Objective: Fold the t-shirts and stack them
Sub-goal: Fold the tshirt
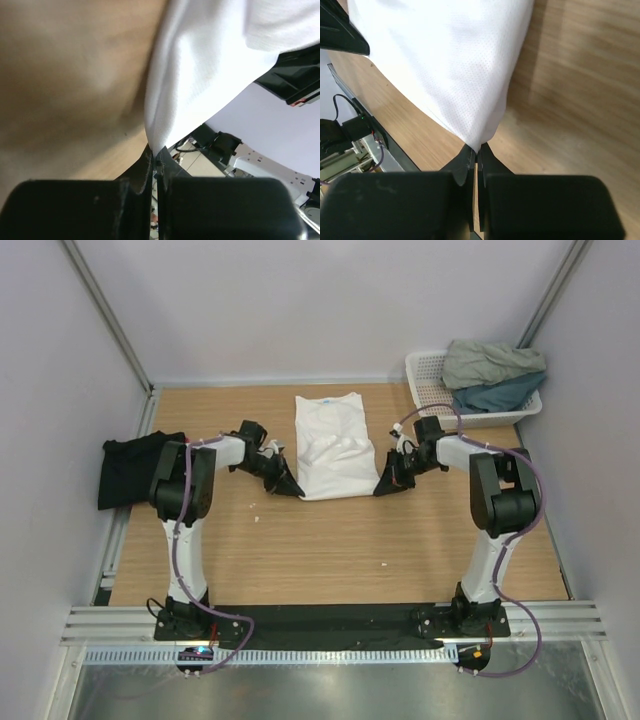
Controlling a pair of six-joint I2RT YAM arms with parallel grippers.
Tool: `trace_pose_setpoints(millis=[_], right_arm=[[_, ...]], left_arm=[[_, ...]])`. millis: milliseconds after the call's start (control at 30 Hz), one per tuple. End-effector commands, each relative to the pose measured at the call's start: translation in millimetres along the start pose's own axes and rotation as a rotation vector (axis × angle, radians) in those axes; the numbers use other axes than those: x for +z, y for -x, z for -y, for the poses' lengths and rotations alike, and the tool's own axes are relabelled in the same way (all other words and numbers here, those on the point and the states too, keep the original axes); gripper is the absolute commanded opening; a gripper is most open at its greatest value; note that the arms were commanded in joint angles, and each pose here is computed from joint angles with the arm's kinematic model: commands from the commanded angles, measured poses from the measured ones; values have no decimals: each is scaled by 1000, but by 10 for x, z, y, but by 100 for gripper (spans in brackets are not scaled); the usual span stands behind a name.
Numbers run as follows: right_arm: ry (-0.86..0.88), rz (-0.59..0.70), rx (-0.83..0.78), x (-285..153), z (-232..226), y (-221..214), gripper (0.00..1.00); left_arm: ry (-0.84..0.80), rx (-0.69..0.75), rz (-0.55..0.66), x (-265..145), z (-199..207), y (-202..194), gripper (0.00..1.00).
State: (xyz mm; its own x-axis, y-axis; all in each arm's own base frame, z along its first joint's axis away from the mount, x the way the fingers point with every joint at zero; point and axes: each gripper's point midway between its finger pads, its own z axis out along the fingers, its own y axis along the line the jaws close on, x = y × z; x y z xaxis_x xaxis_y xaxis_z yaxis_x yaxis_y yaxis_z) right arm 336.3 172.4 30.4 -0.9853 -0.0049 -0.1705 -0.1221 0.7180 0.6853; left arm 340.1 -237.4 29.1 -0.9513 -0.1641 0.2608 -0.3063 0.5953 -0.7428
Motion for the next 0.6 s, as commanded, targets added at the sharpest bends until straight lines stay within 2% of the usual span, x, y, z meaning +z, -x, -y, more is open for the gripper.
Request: trace_pose_setpoints(millis=[0, 333, 567], right_arm=[[1, 58, -84, -299, -204, 24, 1], [61, 105, -121, -596, -513, -184, 1], [102, 185, -207, -937, -882, -116, 1]], left_arm=[[16, 63, 14, -267, 177, -209, 0], [-7, 244, 65, -495, 573, -478, 0], [-16, 396, 103, -696, 830, -770, 0]])
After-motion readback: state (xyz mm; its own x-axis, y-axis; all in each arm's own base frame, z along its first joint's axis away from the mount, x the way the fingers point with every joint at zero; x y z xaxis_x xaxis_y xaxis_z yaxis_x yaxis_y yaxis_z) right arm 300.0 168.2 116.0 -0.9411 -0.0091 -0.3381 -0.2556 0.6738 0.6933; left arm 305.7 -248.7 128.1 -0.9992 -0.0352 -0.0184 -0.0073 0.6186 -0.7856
